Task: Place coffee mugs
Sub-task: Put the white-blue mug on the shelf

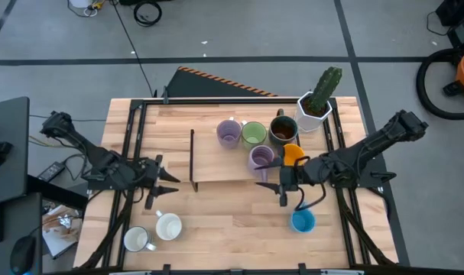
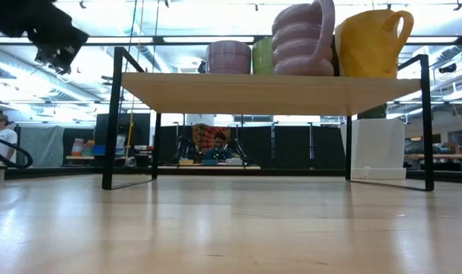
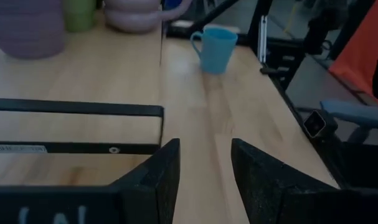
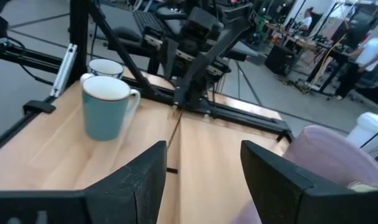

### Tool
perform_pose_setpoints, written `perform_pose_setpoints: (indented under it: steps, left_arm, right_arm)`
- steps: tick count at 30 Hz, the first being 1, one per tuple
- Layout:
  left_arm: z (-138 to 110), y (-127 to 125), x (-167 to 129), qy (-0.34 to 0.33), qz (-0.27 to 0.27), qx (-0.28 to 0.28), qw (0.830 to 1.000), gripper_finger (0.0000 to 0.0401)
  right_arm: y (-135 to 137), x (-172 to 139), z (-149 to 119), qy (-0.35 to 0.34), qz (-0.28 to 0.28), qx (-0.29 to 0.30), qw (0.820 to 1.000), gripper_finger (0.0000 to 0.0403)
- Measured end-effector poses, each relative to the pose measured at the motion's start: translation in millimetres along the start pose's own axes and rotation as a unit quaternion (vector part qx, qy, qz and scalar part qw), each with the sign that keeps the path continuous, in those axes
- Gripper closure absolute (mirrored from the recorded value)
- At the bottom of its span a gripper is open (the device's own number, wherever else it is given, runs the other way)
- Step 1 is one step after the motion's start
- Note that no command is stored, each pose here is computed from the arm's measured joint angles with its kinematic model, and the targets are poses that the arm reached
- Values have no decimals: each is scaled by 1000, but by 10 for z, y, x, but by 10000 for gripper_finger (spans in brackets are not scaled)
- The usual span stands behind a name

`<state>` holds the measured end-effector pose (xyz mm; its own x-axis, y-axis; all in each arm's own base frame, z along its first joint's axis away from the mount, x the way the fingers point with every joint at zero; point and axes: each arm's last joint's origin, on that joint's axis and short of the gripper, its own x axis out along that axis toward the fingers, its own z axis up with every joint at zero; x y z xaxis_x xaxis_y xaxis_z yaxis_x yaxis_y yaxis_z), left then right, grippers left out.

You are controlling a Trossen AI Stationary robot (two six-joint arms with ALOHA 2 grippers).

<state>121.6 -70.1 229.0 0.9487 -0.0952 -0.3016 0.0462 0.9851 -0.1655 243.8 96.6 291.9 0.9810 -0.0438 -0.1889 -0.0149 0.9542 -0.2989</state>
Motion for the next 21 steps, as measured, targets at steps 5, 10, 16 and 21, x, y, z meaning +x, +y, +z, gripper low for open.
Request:
perform_pose_setpoints:
  steps: [5,10,16,21]
  left_arm:
    - [151,-116,18,73,21,-25,997,253]
    - [125,-179,33,165,4,-119,979,253]
    - [90,-224,29,229,-24,-290,929,253]
    - [116,-309,106,205,-36,-296,932,264]
  right_arm:
    - [-42,20,1,-4,-1,-19,1000,192]
    - [-33,57,-31,-12,32,-12,999,192]
    - [70,182,-199,-23,65,-30,997,193]
    - [48,202,-142,-53,44,-55,996,194]
